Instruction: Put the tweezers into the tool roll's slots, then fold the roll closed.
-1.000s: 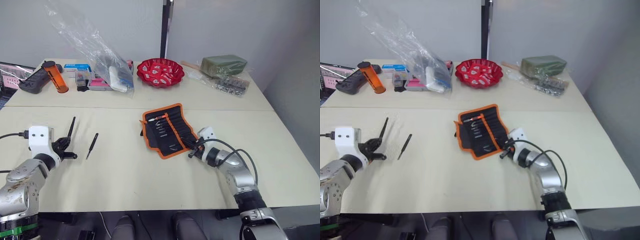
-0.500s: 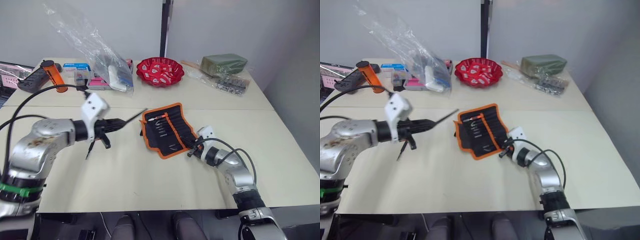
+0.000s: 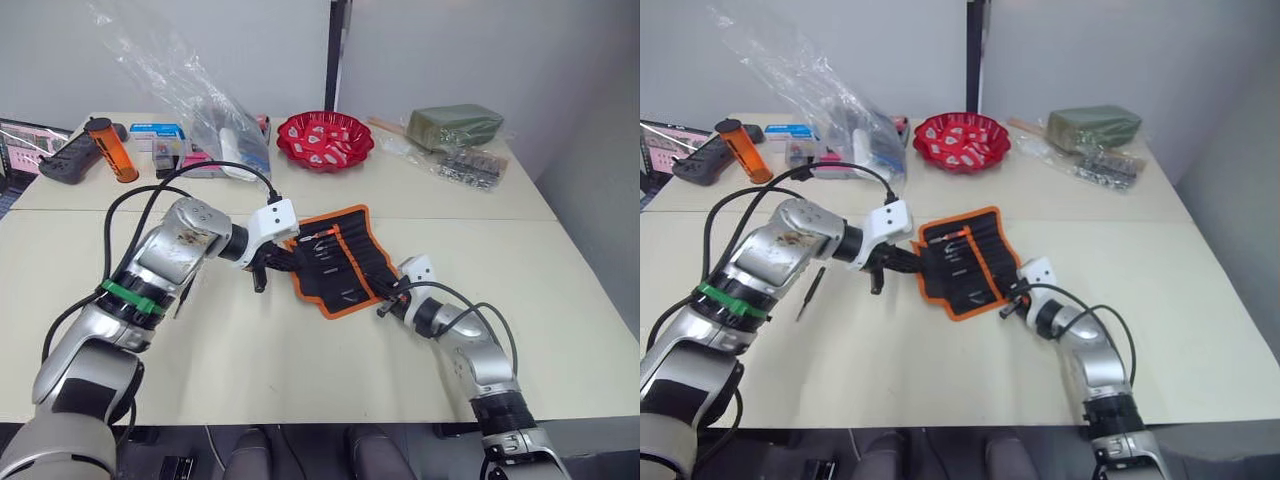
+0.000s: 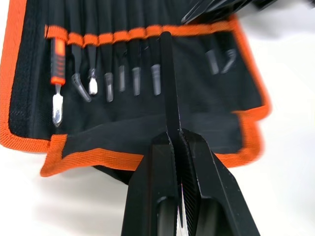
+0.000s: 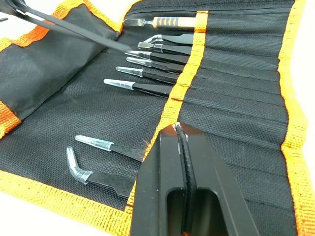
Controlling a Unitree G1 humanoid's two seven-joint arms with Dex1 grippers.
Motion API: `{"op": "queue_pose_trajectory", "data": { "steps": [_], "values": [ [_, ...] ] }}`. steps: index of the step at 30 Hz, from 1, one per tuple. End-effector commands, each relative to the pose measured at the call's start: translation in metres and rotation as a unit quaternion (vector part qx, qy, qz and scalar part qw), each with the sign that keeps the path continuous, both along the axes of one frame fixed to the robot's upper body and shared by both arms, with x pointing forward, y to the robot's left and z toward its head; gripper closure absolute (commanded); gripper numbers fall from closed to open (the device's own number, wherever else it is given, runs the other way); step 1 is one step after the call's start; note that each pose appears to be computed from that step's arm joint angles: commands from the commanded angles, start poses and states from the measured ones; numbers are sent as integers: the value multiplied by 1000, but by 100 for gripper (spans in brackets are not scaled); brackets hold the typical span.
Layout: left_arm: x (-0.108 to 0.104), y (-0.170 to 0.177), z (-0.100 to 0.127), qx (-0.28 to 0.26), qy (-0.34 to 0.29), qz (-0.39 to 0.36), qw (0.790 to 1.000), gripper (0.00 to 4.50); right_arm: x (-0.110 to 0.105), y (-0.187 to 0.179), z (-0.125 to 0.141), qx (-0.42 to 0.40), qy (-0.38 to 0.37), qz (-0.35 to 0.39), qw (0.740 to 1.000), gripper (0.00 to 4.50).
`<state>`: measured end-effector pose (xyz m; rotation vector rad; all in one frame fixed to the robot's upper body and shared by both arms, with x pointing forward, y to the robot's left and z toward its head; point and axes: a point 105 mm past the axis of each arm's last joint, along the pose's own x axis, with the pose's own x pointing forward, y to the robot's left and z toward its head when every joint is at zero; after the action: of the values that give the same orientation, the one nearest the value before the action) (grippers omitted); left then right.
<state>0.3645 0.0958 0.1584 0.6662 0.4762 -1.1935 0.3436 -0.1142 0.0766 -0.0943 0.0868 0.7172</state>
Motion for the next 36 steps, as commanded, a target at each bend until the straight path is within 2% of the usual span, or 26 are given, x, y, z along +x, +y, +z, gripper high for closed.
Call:
{"op": "queue_pose_trajectory", "data": {
  "steps": [1, 12, 18, 23, 30, 36],
  "values": [
    [5, -11, 8, 16, -20, -25, 999, 449, -11, 2, -30, -18, 58, 0, 998, 450],
    [11, -22, 4, 63, -36, -59, 996, 449, -13, -4, -31, -18, 56, -15, 998, 450],
    [11, -33, 1, 58, -34, -66, 996, 449, -12, -4, -29, -18, 53, -16, 998, 450],
    [17, -44, 0, 52, -63, -60, 995, 449, -13, -5, -30, -19, 53, -16, 998, 450],
    [8, -61, -4, 31, -46, -76, 996, 449, -14, -6, -30, -20, 54, -17, 998, 450],
    [16, -71, -10, 31, -70, -74, 994, 449, -14, -4, -30, -20, 56, -12, 998, 450]
  ]
}}
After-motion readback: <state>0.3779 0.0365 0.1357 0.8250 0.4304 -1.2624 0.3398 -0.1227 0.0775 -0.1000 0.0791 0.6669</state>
